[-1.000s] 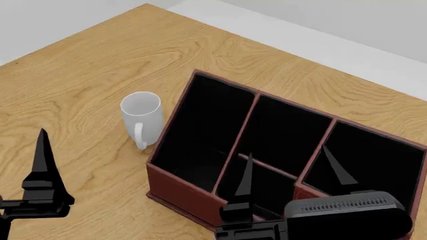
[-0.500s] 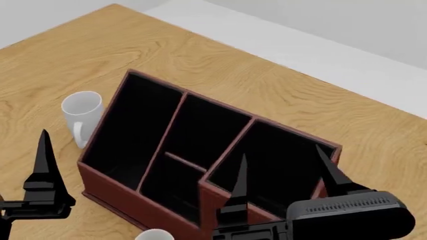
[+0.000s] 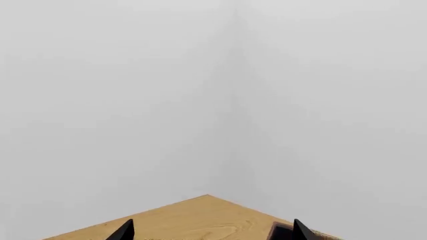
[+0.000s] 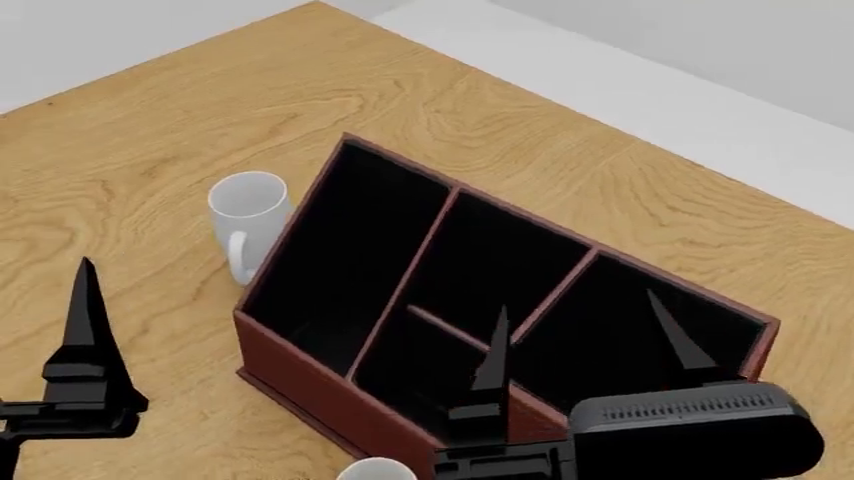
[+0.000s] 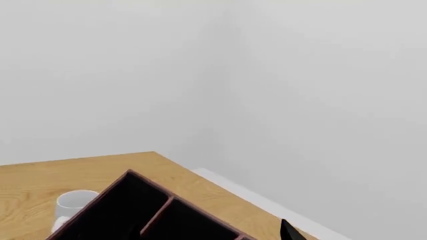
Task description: Pick up the book and place it in the right compartment of the caddy.
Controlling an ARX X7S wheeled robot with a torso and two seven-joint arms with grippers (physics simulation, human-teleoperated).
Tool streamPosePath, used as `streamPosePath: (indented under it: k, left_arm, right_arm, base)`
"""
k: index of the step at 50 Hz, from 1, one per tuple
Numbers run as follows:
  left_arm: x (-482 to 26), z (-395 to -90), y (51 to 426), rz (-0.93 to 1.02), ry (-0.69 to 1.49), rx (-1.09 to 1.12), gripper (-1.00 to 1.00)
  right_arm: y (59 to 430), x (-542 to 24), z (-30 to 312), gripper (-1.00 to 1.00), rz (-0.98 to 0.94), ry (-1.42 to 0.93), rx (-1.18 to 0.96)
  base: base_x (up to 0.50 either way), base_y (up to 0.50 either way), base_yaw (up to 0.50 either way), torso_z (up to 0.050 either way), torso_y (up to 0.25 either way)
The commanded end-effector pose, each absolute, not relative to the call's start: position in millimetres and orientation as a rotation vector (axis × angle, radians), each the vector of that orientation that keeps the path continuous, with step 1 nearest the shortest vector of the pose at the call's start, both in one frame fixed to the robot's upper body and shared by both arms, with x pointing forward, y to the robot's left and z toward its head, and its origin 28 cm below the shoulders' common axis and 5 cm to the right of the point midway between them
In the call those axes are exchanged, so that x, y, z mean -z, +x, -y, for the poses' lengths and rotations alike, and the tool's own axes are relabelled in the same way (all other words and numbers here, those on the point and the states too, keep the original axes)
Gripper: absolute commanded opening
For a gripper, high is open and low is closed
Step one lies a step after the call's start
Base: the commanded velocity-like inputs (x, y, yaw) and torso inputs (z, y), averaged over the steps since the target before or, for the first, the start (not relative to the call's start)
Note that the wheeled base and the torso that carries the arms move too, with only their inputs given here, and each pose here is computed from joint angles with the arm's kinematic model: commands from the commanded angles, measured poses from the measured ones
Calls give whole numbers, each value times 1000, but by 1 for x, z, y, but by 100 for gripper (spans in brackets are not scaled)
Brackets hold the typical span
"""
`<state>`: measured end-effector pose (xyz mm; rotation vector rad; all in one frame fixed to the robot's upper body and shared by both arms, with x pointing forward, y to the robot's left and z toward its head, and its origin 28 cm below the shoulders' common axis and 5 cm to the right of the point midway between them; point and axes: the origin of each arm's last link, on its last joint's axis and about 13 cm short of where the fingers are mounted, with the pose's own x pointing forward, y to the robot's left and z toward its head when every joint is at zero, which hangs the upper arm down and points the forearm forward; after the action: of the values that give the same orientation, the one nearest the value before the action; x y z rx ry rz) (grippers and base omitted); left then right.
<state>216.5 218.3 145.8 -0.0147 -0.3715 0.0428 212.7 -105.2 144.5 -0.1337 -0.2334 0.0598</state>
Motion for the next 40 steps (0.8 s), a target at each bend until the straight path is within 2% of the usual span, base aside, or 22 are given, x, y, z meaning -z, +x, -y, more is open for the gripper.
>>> streamPosePath:
  k: [1, 6, 19, 25, 29, 40]
  left_arm:
    - [-147, -219, 216, 373, -14, -43, 100]
    - [-147, -219, 216, 374, -14, -42, 100]
    - [-146, -219, 216, 373, -11, -41, 100]
    - [-153, -229, 218, 382, -21, -81, 100]
    - [-158, -237, 220, 388, -27, -113, 100]
    - [-161, -256, 227, 387, -21, -232, 100]
  right_arm:
    - [213, -144, 105, 100, 232, -136, -58]
    - [213, -144, 104, 100, 236, -128, -61]
    - [213, -146, 104, 100, 226, -89, -76]
    - [207, -160, 86, 100, 154, -119, -183]
    - [208, -173, 80, 100, 96, -156, -129]
    - [210, -212, 53, 100, 6, -226, -248]
  base:
    - [0, 0, 500, 0, 0]
    - [0, 0, 500, 0, 0]
    - [0, 0, 0, 0, 0]
    - [0, 0, 0, 0, 0]
    - [0, 0, 0, 0, 0]
    - [0, 0, 0, 0, 0]
